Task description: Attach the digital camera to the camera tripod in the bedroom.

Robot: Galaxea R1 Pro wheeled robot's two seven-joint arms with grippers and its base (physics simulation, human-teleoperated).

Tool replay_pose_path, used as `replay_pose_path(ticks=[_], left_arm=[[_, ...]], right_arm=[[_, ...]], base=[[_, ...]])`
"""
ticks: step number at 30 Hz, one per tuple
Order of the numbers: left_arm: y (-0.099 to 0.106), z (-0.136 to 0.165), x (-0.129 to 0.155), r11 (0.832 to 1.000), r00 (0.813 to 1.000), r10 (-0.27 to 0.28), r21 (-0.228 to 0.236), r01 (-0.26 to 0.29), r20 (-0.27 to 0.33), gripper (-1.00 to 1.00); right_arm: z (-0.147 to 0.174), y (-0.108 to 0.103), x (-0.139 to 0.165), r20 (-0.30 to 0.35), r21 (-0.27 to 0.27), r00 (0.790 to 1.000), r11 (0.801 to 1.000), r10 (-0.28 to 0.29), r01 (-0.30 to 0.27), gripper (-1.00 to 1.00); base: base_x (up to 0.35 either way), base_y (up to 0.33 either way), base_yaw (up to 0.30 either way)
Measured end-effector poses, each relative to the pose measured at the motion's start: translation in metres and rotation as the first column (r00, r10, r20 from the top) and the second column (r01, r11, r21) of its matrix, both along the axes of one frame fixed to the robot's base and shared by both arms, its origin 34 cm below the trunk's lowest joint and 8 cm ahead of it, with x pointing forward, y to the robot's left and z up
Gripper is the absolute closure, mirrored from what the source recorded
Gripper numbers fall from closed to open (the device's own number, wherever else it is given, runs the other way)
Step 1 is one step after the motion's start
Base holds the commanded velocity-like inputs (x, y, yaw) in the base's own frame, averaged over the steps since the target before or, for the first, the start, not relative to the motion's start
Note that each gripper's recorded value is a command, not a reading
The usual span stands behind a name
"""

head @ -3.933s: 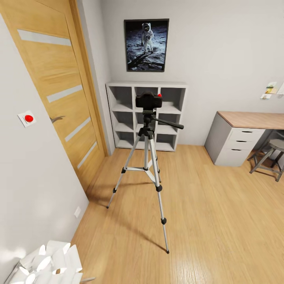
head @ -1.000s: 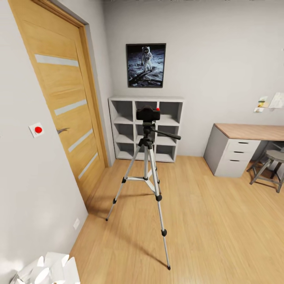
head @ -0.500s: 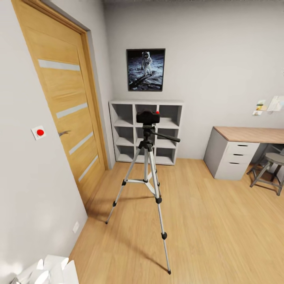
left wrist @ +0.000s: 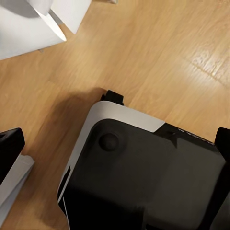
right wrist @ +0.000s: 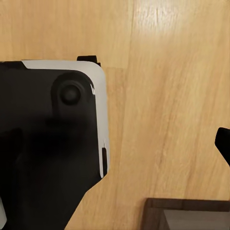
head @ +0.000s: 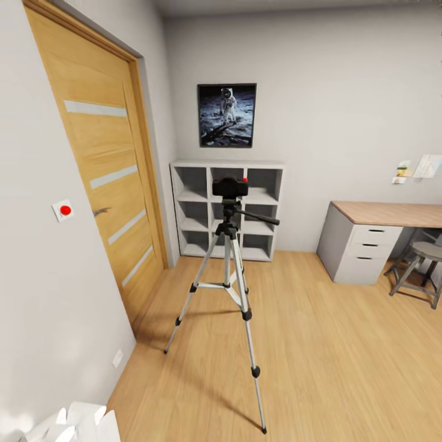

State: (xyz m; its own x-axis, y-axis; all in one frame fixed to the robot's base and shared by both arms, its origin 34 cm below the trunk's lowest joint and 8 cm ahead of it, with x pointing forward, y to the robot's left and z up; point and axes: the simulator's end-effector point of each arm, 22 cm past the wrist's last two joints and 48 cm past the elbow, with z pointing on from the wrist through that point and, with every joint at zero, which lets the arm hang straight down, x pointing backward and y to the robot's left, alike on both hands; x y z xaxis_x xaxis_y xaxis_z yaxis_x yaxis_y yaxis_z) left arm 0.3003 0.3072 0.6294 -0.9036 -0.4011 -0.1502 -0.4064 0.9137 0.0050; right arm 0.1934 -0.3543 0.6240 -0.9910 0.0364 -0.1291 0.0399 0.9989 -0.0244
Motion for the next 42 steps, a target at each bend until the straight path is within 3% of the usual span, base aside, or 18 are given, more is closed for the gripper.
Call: replay_pose_path(ticks=[17, 18, 19, 23, 42], left_arm=[[-0.003, 0.005, 0.007, 1.000, 1.000, -0.005, -0.004, 0.005, 0.022, -1.00], [-0.003, 0.004, 0.003, 1.000, 1.000, -0.004, -0.005, 0.004, 0.017, -1.00], [-0.005, -0.001, -0.022, 1.000, 1.000, -0.002, -0.008, 0.002, -0.016, -1.00], [-0.006, -0.003, -0.039, 1.000, 1.000, -0.001, -0.009, 0.001, -0.030, -1.00], [-0.005, 0.001, -0.031, 1.000, 0.999, -0.003, 0.005, 0.002, 0.035, -1.00]], right_arm=[[0.002, 0.000, 0.010, 0.027, 0.000, 1.000, 1.000, 0.000, -0.001, -1.00], [0.003, 0.000, 0.011, 0.028, 0.000, 1.000, 1.000, 0.001, -0.001, -1.00], [0.003, 0.000, 0.011, 0.030, 0.001, 1.000, 1.000, 0.000, 0.000, -1.00], [0.003, 0.000, 0.014, 0.036, 0.000, 0.999, 1.000, 0.000, 0.000, -1.00], [0.007, -0.001, 0.025, 0.068, -0.002, 0.998, 1.000, -0.001, 0.001, -1.00]], base=[[0.000, 0.000, 0.000], [0.000, 0.000, 0.000], [0.000, 0.000, 0.000], [0.000, 0.000, 0.000], [0.000, 0.000, 0.000]])
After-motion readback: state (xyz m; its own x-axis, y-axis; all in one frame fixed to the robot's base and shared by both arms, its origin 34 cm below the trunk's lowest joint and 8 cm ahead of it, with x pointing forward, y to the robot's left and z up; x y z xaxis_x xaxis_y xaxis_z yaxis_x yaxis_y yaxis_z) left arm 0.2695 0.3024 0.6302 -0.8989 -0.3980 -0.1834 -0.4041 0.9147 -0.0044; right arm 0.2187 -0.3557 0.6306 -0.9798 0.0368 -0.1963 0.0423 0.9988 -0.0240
